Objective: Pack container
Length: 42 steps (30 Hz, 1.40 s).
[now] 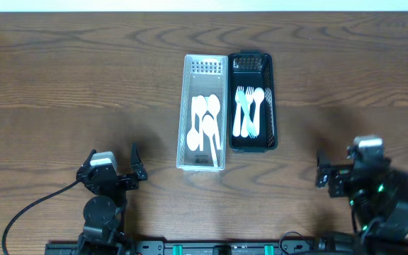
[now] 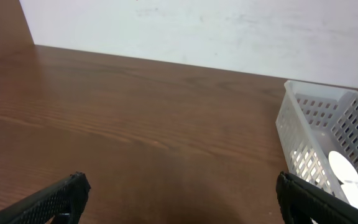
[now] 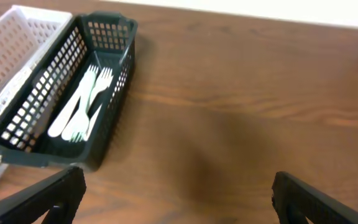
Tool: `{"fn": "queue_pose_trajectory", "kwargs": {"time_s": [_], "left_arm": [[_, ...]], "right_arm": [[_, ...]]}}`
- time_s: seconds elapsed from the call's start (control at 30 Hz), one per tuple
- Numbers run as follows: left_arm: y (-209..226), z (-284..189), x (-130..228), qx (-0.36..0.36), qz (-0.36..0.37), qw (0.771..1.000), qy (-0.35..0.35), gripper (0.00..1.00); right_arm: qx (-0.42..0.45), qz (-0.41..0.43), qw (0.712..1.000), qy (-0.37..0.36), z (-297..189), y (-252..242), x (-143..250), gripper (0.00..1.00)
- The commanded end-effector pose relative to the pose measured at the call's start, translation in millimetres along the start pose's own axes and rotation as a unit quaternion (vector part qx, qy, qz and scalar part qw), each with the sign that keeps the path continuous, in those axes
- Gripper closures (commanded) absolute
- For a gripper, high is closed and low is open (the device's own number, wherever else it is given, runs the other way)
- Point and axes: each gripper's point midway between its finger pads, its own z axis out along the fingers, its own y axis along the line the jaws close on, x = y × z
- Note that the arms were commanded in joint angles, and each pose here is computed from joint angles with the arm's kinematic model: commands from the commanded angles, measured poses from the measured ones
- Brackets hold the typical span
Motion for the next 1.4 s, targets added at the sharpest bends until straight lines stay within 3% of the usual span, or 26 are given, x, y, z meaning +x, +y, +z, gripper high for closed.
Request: {"fn": "queue_pose_trajectory", "kwargs": {"time_s": [0.0, 0.43, 1.37], "left_arm": [[3, 3, 13, -0.005, 0.003, 1.0, 0.012, 0.02], [3, 3, 13, -0.005, 0.003, 1.0, 0.012, 0.02], [3, 3, 13, -0.005, 0.003, 1.0, 0.012, 0.02]], "right_arm": [[0.002, -0.014, 1.0, -0.02, 3, 2, 16, 0.01], [-0.002, -0.008, 1.0, 0.01, 33, 5, 84, 0.01], [-0.002, -0.013, 1.0, -0.011, 44, 5, 94, 0.01]]}}
